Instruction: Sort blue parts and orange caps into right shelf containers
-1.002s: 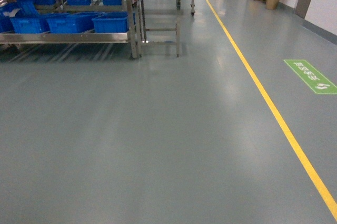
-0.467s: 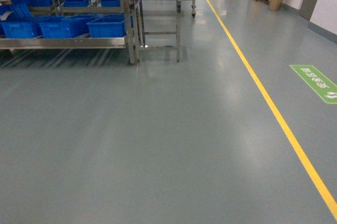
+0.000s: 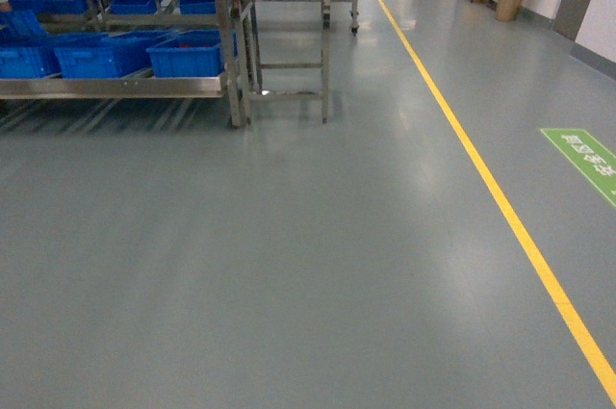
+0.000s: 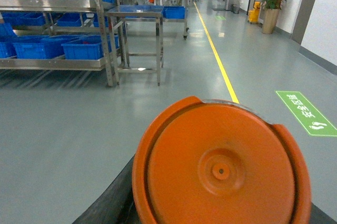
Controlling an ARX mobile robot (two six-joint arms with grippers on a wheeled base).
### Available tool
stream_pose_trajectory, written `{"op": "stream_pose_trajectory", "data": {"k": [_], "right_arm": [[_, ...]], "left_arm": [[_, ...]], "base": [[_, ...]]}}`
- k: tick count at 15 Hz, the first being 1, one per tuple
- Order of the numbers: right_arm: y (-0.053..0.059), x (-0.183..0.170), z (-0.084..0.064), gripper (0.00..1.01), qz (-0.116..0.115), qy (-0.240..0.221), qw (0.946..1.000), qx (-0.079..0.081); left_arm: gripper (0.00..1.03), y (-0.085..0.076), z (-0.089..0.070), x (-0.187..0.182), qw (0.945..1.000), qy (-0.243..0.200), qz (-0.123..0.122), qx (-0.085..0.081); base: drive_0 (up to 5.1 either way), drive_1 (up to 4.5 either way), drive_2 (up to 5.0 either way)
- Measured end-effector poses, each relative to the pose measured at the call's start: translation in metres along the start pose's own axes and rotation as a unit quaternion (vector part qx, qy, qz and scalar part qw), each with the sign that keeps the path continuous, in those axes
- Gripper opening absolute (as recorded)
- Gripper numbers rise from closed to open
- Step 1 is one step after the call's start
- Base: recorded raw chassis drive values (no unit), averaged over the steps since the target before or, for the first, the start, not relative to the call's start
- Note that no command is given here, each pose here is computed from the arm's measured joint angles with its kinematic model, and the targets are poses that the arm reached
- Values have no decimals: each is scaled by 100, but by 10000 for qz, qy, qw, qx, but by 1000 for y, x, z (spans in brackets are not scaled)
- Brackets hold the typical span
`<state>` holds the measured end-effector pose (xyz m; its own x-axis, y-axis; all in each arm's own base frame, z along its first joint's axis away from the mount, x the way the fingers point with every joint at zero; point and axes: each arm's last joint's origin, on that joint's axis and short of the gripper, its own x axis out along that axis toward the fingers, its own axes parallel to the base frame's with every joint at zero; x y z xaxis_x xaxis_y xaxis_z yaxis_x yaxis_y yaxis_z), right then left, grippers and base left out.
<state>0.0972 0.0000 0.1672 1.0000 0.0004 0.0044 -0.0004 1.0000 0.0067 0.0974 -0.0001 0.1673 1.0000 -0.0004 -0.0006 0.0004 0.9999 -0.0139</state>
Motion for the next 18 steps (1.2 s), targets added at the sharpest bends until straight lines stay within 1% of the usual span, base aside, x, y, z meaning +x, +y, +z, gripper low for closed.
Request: {"op": "stream_pose_trajectory", "data": {"k": [18], "right_arm": [[0,0,0,45,-2,11,10000,0]], "left_arm": [[44,0,0,0,10000,10,-2,0]], "base": [[-1,430,-432]]}}
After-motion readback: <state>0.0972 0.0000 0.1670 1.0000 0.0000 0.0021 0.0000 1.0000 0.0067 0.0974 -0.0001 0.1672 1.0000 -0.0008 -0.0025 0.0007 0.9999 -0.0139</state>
